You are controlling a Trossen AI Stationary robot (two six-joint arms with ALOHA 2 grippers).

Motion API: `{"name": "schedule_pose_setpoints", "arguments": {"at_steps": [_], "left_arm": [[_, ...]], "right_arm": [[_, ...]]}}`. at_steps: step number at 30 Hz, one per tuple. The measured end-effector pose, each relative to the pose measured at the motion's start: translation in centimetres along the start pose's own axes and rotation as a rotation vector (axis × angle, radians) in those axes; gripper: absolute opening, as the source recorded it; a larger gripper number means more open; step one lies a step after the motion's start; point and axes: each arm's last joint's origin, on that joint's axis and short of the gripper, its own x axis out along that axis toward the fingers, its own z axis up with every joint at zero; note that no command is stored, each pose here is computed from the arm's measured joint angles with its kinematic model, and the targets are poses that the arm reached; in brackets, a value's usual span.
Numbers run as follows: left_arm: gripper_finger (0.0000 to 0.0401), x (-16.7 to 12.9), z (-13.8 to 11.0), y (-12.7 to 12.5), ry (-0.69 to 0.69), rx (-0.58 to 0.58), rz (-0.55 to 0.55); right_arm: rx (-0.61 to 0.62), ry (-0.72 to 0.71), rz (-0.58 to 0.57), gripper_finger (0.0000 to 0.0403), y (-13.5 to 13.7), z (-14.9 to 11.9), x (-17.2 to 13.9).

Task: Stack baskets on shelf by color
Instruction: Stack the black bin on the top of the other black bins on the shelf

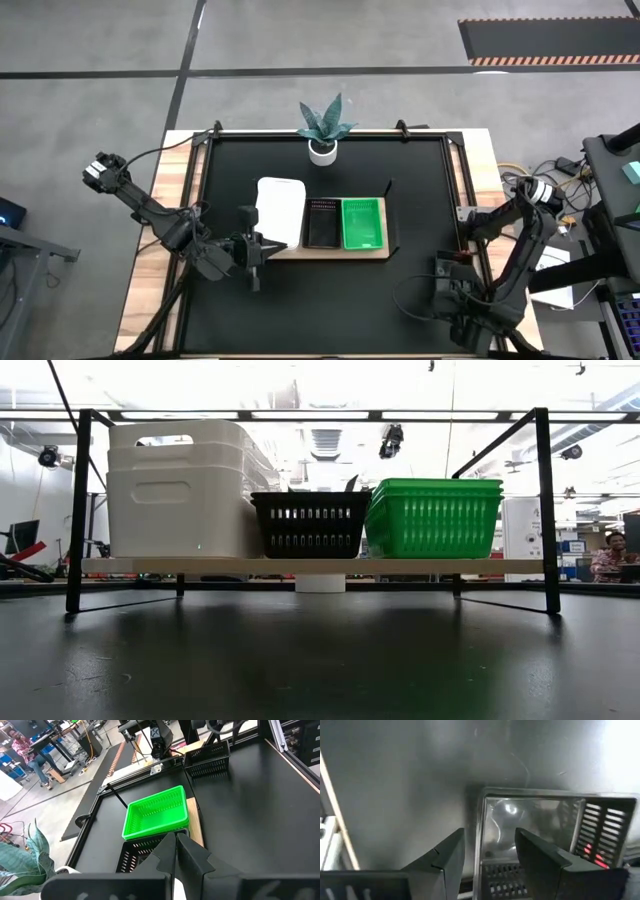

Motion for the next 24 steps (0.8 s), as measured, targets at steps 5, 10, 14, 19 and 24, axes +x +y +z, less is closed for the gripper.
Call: {"name": "schedule_pose_setpoints", "arguments": {"at_steps": [5,10,14,19,24], "left_arm": [[0.0001,0.0,0.0,0.0,0.0,0.001,0.0],[0.0001,0.0,0.0,0.0,0.0,0.004,0.0],[0.0001,0.0,0.0,0.0,0.001,0.005,0.0],[0.0001,0.0,0.0,0.0,0.001,0.007,0.0],[0.0001,0.0,0.0,0.0,0.001,0.007,0.0]], "right_arm": [[0.001,0.039,0.04,0.0166,0.0,-0.4,1.9],[0.018,0.077,0.038,0.0166,-0.5,-0.9,3.9],[0.015,0.077,0.035,0.0158,-1.0,-1.2,5.4],[0.013,0.08,0.027,0.0114,-1.5,-1.5,6.6],[-0.016,0.075,0.042,0.0028,-1.3,-1.4,6.4]]}}
